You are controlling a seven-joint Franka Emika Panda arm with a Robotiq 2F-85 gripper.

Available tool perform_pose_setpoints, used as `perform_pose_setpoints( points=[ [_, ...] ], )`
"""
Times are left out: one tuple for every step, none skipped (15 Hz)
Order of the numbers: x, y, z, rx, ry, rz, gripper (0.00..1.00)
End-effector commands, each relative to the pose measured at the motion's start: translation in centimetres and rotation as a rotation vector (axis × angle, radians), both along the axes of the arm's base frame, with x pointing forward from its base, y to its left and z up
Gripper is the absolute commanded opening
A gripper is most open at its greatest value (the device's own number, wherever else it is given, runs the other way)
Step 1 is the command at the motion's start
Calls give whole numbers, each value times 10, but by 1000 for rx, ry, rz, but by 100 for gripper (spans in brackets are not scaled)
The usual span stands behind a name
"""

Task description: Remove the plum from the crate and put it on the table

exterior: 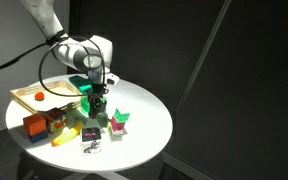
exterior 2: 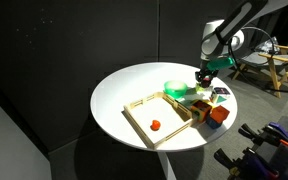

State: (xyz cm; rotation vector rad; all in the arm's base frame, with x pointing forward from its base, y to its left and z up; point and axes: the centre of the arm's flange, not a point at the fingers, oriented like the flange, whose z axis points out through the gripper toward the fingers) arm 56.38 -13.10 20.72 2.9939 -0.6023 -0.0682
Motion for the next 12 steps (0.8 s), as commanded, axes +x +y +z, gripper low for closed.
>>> perform_pose_setpoints(
  points=[
    [12,-13,-9,-9,-17,4,35],
    [13,-15,-12,-7,-18,0,35],
    [14,-16,-14,-6,-19,-3,35],
    [15,-18,-17,-6,-19,-6,35],
    [16,-19,-19,-6,-20,-9,35],
    [16,-20,-21,-7,-20,-11,35],
    [17,-21,-24,-8,-19,-14,35],
    [18,-22,-26,-7,-19,-15,35],
    [18,-23,-28,-7,-18,-17,35],
    [17,-23,-31,-7,-14,-18,35],
    [16,-22,-34,-5,-11,-17,35],
    [16,-21,-36,-3,-7,-17,35]
  ],
)
